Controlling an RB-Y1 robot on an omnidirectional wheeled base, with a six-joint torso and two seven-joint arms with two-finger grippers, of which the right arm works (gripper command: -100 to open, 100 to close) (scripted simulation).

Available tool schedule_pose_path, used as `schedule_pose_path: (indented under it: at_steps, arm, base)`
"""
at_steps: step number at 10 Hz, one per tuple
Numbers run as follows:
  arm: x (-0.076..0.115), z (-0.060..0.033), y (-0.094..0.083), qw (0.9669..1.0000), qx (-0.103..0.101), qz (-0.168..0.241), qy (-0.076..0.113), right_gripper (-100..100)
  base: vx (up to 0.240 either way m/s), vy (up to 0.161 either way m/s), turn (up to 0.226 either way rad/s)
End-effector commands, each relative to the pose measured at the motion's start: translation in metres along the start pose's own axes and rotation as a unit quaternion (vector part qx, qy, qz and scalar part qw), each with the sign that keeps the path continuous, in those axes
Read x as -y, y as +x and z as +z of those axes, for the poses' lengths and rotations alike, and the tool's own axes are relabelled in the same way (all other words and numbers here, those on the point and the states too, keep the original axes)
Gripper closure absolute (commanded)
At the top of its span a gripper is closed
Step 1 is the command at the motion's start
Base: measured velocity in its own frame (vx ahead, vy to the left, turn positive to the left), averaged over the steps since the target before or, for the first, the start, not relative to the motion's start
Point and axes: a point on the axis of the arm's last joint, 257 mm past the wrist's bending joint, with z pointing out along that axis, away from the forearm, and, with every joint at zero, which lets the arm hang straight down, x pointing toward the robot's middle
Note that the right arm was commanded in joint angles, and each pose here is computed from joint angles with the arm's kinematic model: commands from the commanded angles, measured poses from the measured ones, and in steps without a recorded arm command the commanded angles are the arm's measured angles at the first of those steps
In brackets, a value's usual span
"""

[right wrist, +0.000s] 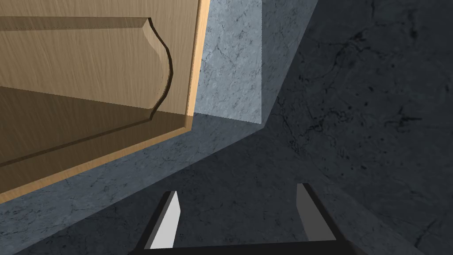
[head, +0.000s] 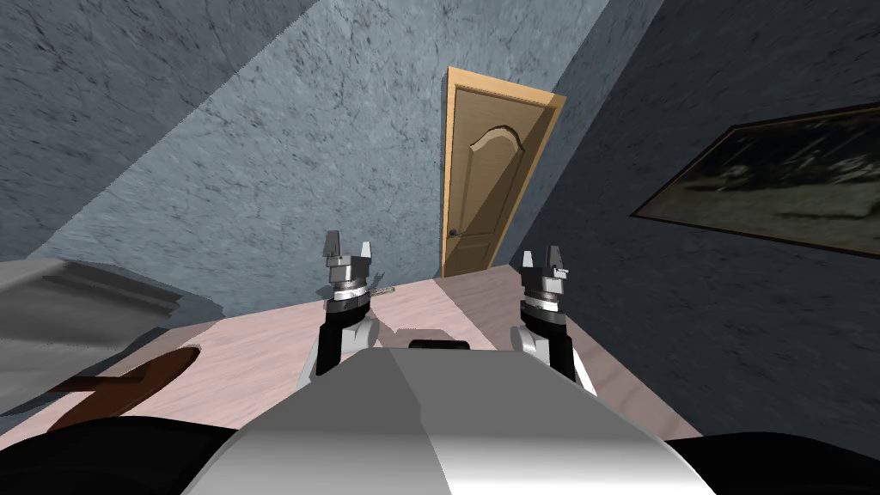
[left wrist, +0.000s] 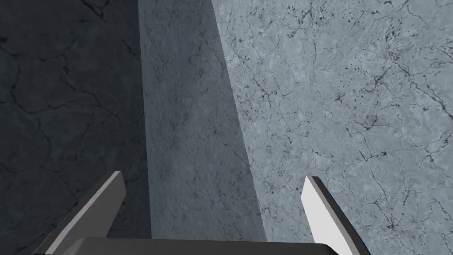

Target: Pull the door open

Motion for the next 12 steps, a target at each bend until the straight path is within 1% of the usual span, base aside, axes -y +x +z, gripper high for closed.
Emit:
schedule_pose_path:
  at_steps: [1, 4, 7, 12]
  arm:
    - [0.014, -0.0031, 0.0, 0.9999, -0.004, 0.002, 0.012, -100]
    - [0.031, -0.007, 0.001, 0.9996, -0.009, 0.004, 0.025, -100]
    - [0.053, -0.0127, 0.0, 0.9989, -0.014, 0.006, 0.043, -100]
    - [0.098, -0.0272, -0.002, 0.9962, -0.025, 0.009, 0.083, -100]
  base:
    - [0.088, -0.011, 0.082]
    - [0.123, -0.002, 0.057]
    - [0.087, 0.0, 0.06]
    - [0.099, -0.007, 0.084]
